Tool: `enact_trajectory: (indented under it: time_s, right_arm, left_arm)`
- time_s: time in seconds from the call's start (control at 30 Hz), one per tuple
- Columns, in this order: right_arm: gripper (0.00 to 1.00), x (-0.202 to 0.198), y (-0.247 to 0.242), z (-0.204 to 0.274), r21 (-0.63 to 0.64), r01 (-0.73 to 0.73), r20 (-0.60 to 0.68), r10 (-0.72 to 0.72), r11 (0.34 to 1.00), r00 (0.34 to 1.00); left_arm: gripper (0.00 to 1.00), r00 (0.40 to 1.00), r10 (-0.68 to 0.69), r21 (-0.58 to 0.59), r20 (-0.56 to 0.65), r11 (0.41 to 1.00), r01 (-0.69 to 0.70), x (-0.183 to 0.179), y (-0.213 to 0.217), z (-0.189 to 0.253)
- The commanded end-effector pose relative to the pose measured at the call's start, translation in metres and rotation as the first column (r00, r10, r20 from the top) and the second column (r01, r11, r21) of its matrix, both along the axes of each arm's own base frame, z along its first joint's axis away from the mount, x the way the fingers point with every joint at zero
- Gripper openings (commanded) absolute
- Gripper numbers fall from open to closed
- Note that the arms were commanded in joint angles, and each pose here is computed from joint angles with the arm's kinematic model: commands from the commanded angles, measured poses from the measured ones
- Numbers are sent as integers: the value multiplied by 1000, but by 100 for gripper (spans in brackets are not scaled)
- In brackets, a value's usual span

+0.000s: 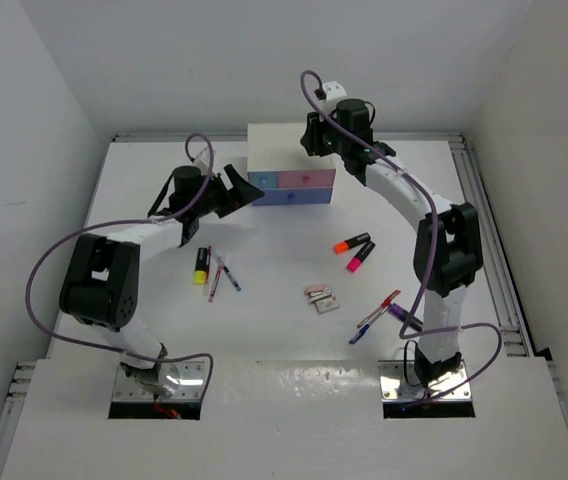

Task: Sort the stationery into containers
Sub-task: Open the drawer

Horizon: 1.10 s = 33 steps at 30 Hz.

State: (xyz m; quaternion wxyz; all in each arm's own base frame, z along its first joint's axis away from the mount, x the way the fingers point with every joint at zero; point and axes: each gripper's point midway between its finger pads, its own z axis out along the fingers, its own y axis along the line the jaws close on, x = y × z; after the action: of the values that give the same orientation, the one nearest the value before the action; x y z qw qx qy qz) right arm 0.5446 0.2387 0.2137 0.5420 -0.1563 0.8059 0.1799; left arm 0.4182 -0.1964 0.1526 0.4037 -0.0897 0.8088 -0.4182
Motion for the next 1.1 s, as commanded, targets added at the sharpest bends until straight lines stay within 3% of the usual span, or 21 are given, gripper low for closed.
enact_trajectory:
  time_s: [0.0,0.17,0.47,1.07]
  right_arm:
    - [36,13,17,33,66,-19,97,12,998,995]
    - [33,4,35,17,78,-58,51,54,995,997]
    - [30,-1,47,-12,64,-77,3,77,995,997]
    - [25,-19,59,-38,57,-115,-69,119,992,991]
  left_arm:
    - [85,996,12,-62,89,998,-7,30,-13,31]
    - [81,997,20,-53,68,998,-16,55,-18,28]
    - [48,1000,9,-151,-15,989,-11,60,-29,1]
    - [43,999,51,-255,5,966,-48,77,-30,6]
